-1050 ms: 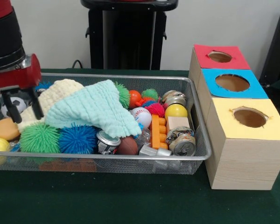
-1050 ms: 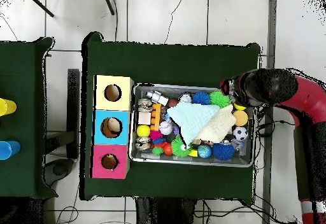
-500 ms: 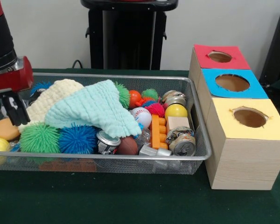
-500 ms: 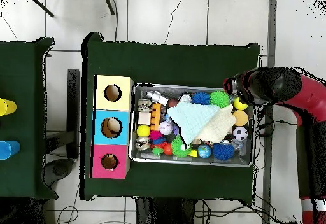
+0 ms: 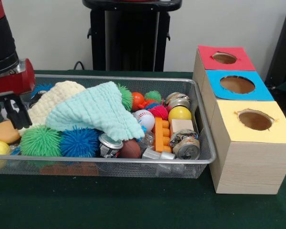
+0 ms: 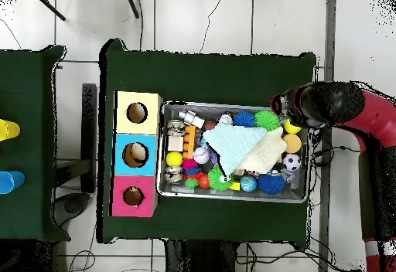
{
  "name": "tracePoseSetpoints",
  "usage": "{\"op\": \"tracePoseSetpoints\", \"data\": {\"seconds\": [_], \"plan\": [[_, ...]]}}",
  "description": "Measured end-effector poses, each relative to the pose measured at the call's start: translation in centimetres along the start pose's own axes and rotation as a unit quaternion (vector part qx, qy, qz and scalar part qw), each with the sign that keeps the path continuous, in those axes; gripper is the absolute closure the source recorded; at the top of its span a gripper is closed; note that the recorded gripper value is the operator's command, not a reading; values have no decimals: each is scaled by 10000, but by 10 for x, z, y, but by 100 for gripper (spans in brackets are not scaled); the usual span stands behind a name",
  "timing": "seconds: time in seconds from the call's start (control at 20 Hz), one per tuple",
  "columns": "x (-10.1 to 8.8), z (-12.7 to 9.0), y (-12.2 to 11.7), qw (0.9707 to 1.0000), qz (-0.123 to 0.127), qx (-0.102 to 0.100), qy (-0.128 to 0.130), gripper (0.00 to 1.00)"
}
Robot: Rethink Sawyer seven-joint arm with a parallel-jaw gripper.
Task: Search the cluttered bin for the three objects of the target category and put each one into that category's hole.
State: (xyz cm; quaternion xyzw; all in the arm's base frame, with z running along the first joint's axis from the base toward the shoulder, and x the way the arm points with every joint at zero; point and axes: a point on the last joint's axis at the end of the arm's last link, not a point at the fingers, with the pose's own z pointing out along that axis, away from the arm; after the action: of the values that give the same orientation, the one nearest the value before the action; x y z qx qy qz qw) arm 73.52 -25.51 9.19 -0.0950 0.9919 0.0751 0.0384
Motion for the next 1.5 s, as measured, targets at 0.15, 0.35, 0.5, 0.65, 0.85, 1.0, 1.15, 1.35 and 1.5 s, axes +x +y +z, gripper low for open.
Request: {"op": "tracePoseSetpoints", "data": {"seconds": [0.15,0.35,0.5,0.65,0.85,1.0,1.15,1.35,1.5], "plan": [[-2,3,6,9998,-137,132,68,100],[-9,15,15,9989,-327,289,143,100],[-20,35,26,9981,-479,360,172,100],[-28,57,38,9973,-597,385,178,100],[-33,83,51,9968,-688,353,211,100],[-33,98,60,9966,-728,290,260,100],[-33,104,66,9963,-762,261,292,100],[-31,100,69,9960,-799,268,311,100],[-27,86,69,9954,-846,306,335,100]]}}
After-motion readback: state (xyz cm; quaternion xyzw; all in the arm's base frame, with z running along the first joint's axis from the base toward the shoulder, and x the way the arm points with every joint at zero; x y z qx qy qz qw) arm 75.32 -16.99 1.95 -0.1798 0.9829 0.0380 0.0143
